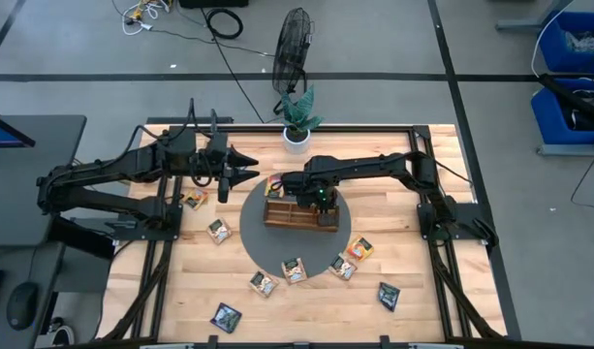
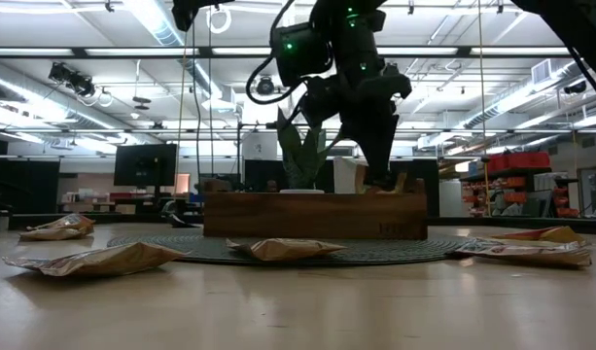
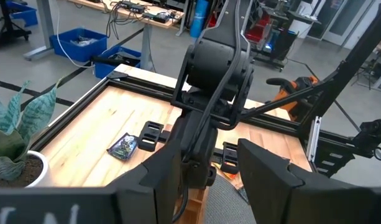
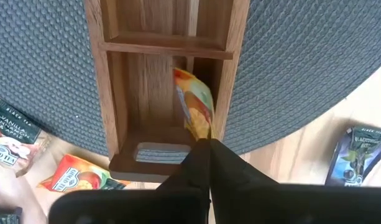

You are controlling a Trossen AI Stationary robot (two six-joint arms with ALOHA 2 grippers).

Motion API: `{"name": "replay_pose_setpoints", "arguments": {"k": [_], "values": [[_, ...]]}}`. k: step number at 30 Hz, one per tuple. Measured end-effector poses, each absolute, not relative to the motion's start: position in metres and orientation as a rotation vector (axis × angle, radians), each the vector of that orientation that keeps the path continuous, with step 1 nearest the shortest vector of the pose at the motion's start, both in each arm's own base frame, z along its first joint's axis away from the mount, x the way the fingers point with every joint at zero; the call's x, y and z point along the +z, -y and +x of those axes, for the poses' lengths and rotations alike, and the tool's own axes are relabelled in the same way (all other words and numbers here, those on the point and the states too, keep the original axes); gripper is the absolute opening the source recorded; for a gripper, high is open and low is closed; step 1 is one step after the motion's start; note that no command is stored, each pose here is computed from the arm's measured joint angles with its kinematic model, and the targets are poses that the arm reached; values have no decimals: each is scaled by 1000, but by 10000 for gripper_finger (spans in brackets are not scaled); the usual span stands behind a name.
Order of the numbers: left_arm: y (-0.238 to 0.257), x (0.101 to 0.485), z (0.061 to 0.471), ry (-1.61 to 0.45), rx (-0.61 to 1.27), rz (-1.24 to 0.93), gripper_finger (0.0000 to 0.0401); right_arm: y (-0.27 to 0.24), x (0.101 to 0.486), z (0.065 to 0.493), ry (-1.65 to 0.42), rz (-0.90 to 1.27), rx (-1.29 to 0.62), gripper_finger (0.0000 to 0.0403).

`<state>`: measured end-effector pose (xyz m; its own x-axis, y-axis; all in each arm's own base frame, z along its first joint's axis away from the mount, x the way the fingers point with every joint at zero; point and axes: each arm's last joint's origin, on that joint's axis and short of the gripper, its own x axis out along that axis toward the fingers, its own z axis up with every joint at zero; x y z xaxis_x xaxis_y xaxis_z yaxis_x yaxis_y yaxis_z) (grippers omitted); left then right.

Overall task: Pick & Place Tea
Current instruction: Put the yellow tea bag into the right section of the wooden organizer

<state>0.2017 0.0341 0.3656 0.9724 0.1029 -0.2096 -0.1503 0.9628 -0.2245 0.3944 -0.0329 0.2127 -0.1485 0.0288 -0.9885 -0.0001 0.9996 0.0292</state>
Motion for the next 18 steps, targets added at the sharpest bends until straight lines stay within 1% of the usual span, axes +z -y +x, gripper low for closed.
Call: {"name": "replay_pose_setpoints", "arguments": {"k": [8, 11, 18], "values": [[-34, 366, 202, -198, 129, -241, 165, 33, 212, 396, -1704, 24, 22, 1], [-34, 366, 202, -198, 129, -240, 165, 33, 213, 394, -1722, 58, -10, 3], [-34, 366, 202, -198, 129, -239, 165, 32, 213, 391, -1755, 71, -9, 2]]}}
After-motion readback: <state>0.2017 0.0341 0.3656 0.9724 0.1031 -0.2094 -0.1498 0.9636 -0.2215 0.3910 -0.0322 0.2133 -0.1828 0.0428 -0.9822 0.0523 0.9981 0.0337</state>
